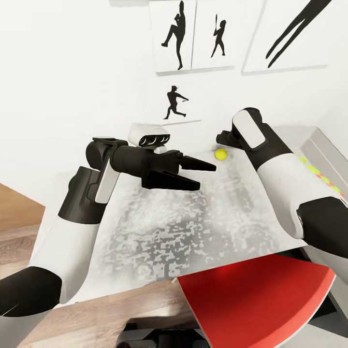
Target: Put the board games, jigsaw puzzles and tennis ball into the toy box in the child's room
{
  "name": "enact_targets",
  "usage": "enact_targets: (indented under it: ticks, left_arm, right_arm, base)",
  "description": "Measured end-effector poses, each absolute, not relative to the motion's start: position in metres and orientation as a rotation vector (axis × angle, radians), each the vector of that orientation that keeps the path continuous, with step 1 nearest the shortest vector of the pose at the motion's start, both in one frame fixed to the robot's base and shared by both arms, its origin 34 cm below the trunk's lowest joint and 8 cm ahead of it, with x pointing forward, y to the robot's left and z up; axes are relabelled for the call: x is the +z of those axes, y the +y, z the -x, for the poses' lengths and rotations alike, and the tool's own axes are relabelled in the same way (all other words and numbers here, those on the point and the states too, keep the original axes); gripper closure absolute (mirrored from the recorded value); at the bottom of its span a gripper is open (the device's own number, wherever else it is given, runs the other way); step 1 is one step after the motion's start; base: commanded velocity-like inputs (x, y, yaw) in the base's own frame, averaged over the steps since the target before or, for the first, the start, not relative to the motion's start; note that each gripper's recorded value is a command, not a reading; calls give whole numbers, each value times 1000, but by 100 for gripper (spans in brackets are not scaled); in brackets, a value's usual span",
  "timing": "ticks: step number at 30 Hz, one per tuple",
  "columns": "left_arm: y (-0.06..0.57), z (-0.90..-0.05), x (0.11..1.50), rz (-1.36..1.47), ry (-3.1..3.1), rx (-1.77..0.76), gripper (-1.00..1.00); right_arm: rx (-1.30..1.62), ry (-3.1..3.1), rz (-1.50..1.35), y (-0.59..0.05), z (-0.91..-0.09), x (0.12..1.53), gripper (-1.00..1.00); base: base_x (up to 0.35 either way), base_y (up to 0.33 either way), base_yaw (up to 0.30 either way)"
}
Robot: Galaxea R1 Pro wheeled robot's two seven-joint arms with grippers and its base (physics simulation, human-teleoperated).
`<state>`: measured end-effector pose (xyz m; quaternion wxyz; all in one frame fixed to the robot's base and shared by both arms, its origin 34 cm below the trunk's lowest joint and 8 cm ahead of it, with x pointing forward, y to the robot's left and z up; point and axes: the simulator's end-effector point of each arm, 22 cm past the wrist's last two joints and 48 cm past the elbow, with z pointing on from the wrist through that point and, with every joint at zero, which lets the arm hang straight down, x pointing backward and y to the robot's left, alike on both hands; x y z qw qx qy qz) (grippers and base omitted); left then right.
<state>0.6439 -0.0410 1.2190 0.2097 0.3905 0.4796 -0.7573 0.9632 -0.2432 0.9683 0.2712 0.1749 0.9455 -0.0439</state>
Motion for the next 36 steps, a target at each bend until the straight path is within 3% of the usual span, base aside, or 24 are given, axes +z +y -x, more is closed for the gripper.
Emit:
enact_targets:
  ticks: [36]
  left_arm:
    - [-41,-656,1187,-1032,1362,-2153,-100]
  right_arm:
    - [-127,2556,-467,-242,-977,946,-100]
  base:
    - [0,0,0]
